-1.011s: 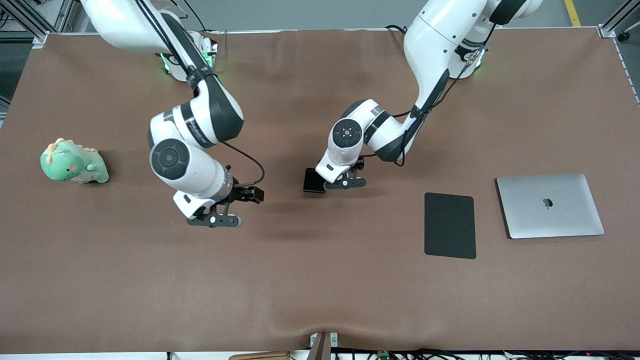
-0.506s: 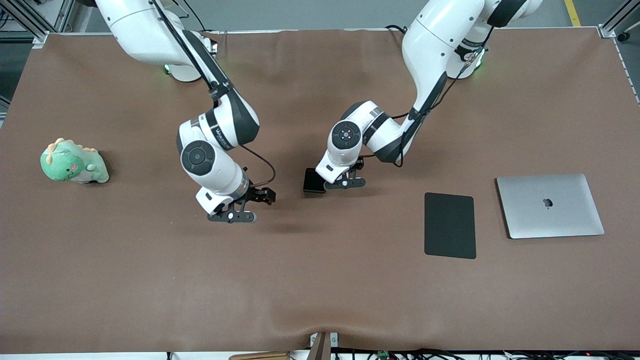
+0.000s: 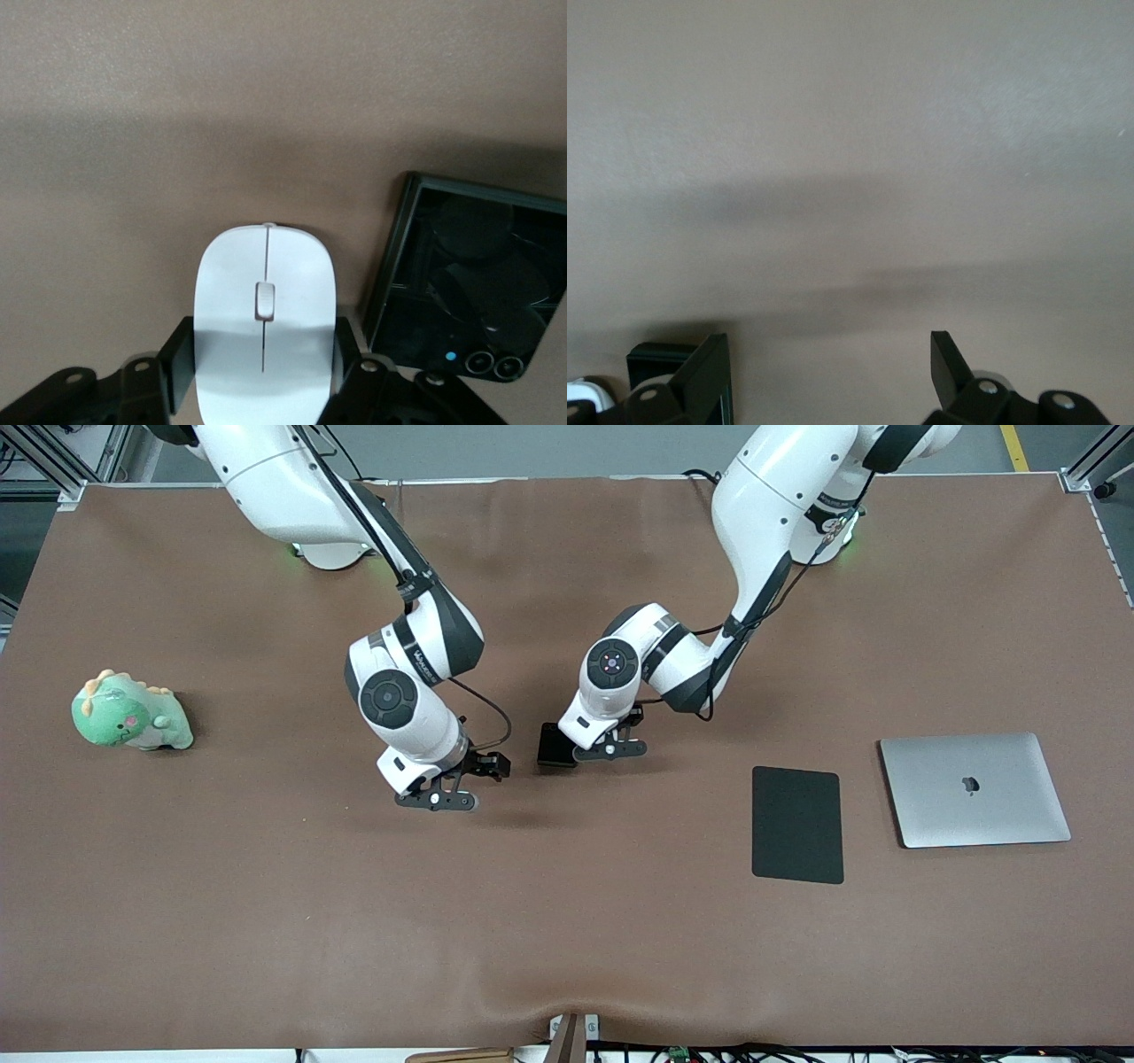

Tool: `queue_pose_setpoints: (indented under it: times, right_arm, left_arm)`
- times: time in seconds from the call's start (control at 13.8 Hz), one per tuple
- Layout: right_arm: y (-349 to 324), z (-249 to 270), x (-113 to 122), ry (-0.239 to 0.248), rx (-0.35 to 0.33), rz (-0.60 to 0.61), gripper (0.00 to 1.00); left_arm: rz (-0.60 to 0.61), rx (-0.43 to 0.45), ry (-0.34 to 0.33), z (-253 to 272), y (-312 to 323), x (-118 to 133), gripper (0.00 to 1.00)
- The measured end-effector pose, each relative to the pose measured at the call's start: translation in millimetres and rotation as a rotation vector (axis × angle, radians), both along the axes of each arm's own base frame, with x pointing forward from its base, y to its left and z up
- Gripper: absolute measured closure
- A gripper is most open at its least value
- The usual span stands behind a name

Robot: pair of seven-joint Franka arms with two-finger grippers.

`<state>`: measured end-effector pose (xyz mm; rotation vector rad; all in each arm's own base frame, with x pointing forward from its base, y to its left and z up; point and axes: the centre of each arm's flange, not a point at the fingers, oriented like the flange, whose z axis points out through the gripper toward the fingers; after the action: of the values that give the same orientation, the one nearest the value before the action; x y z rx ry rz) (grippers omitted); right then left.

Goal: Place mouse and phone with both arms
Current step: 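Carry the mouse toward the pad while the right gripper grasps the phone, then lower the mouse onto the black pad with the left gripper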

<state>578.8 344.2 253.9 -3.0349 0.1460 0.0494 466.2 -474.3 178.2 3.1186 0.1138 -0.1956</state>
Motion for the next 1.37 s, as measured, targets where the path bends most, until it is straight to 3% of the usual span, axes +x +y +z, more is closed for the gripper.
queue_pose_setpoints:
  times: [0.36, 0.58, 1.01, 1.37]
  right_arm:
    - [21.8, -21.9, -8.6, 0.013, -0.008, 0.008, 0.0]
    - [45.2, -26.3, -15.0, 0.013, -0.006, -0.012, 0.0]
    - [87.6, -38.2, -30.7, 0.014, -0.004, -0.006, 0.0]
    - [139.6, -58.9, -51.3, -0.033, -0.061, -0.01, 0.0]
  left_arm:
    - [-0.004, 0.004, -0.006, 7.9, 12.6, 16.9, 0.35]
    - [-0.02, 0.015, -0.001, 42.1, 50.8, 52.9, 0.35]
    - [-0.08, -0.018, -0.051, 101.5, 180.3, 137.0, 0.35]
    - [-0.168, 0.057, -0.043, 85.6, 318.2, 175.2, 0.35]
